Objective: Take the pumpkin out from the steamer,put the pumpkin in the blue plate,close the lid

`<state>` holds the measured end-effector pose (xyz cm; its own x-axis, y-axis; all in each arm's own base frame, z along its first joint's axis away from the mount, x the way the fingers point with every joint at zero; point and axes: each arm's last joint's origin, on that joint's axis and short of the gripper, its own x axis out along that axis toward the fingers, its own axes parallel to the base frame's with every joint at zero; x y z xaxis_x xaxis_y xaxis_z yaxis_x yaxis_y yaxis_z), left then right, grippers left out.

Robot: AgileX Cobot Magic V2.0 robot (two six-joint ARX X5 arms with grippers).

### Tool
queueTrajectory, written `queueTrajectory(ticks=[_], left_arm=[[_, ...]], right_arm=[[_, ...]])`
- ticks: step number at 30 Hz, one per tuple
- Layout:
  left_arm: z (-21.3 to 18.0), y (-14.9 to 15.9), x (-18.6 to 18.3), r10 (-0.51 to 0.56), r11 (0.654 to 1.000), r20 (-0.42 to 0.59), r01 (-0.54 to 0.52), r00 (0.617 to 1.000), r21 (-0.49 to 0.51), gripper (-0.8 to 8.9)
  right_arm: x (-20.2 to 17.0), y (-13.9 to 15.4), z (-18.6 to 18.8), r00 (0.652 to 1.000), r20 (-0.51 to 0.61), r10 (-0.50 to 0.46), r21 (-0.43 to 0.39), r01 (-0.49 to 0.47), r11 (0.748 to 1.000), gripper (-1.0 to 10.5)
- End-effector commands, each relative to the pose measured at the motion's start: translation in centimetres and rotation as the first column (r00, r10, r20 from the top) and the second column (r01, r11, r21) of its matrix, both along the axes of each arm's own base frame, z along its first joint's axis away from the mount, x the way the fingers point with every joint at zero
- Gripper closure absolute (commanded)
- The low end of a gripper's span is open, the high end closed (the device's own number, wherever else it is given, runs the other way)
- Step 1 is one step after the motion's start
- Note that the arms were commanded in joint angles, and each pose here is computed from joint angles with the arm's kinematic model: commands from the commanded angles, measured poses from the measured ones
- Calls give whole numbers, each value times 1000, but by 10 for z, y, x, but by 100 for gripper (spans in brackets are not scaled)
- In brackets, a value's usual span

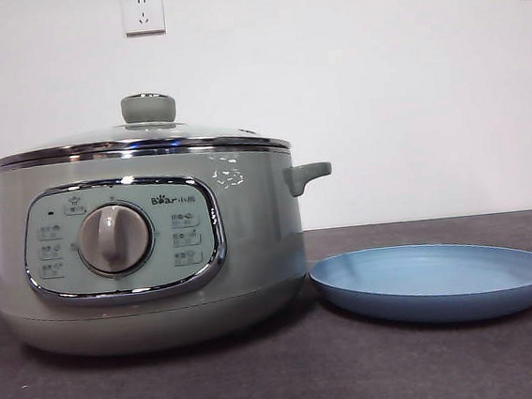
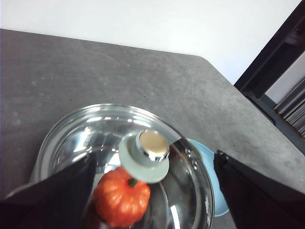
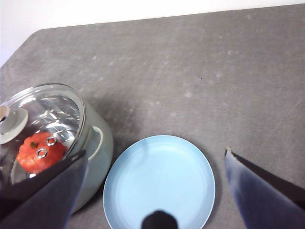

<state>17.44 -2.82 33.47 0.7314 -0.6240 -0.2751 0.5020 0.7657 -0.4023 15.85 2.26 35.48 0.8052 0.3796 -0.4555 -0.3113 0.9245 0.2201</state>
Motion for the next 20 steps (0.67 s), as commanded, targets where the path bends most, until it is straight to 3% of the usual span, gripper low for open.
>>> queueTrajectory(ticks=[1, 10, 20], left_arm=[[10, -10, 8, -18, 998, 8, 17, 1000, 69, 404], [24, -54, 43, -27, 959, -21, 32, 999, 281, 404], [-9, -89, 79, -56, 926, -134, 102, 989, 364, 404]], right_arm=[[0, 0, 1, 1000, -7, -3, 16, 3, 1000, 473], [-2, 0, -2, 999, -41, -4, 12, 4, 1000, 474], [-3, 0, -4, 998, -59, -4, 10, 4, 1000, 474]])
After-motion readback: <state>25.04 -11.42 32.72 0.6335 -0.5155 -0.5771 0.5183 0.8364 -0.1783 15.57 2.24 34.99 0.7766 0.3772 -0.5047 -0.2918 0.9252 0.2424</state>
